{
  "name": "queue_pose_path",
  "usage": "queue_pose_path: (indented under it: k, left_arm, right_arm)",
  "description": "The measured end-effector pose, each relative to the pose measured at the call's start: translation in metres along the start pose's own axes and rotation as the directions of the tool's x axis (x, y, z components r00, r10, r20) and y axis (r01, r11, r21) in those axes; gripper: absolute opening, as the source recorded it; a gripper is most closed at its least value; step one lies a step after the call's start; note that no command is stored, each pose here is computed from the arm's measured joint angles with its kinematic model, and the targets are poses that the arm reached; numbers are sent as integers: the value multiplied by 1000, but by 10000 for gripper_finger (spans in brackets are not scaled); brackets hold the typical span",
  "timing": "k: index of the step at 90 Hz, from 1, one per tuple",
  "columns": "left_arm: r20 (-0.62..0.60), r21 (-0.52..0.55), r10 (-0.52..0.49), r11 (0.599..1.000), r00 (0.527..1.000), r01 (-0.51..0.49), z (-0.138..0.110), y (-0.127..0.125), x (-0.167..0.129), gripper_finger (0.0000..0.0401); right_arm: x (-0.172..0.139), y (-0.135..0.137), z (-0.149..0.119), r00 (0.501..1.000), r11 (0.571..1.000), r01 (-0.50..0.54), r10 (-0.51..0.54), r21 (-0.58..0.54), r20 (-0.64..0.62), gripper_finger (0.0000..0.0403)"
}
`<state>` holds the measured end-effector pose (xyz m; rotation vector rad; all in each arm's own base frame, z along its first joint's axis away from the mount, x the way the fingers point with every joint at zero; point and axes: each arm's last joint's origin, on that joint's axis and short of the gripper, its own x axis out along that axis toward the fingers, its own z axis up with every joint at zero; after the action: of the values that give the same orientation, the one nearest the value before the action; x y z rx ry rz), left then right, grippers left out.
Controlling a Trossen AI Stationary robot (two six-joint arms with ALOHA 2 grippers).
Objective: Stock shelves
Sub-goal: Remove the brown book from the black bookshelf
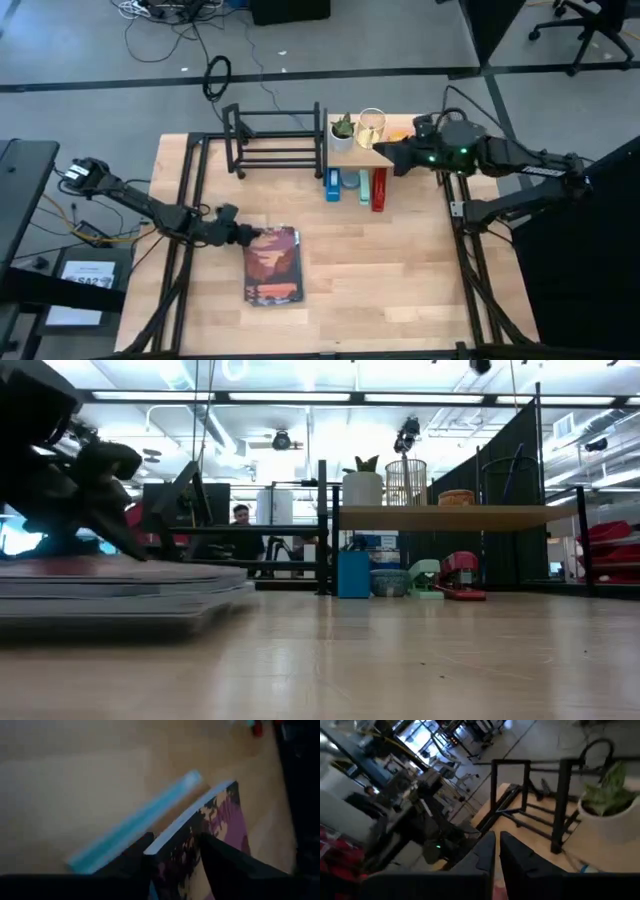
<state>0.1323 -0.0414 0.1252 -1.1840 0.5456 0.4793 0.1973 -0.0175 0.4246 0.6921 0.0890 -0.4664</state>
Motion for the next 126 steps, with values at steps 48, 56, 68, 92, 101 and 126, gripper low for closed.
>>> queue_pose_path:
  k: [48,56,68,92,101,126]
  left_arm:
    - [-52,118,259,961,964,-252,9,-24,-24,98]
    - [-31,134,232,965,972,-226,9,-26,-23,98]
    - [-14,128,224,967,974,-221,10,-27,-23,98]
    - [5,69,226,972,974,-226,7,-30,-14,131]
    - [-1,64,201,978,980,-201,6,-33,-9,170]
    - [-131,51,129,991,983,-124,1,-41,-6,239]
  right_arm:
    - [-27,19,-22,861,980,-62,-44,-191,-506,0]
    - [-18,21,-25,867,966,-67,-68,-251,-494,1]
    - [-5,16,-29,860,959,25,-165,-283,-483,3]
    - [-4,12,-38,799,964,94,-223,-251,-559,66]
    - [-11,8,-41,760,960,170,-271,-221,-591,108]
    - [-17,0,-75,611,862,469,-474,-193,-634,240]
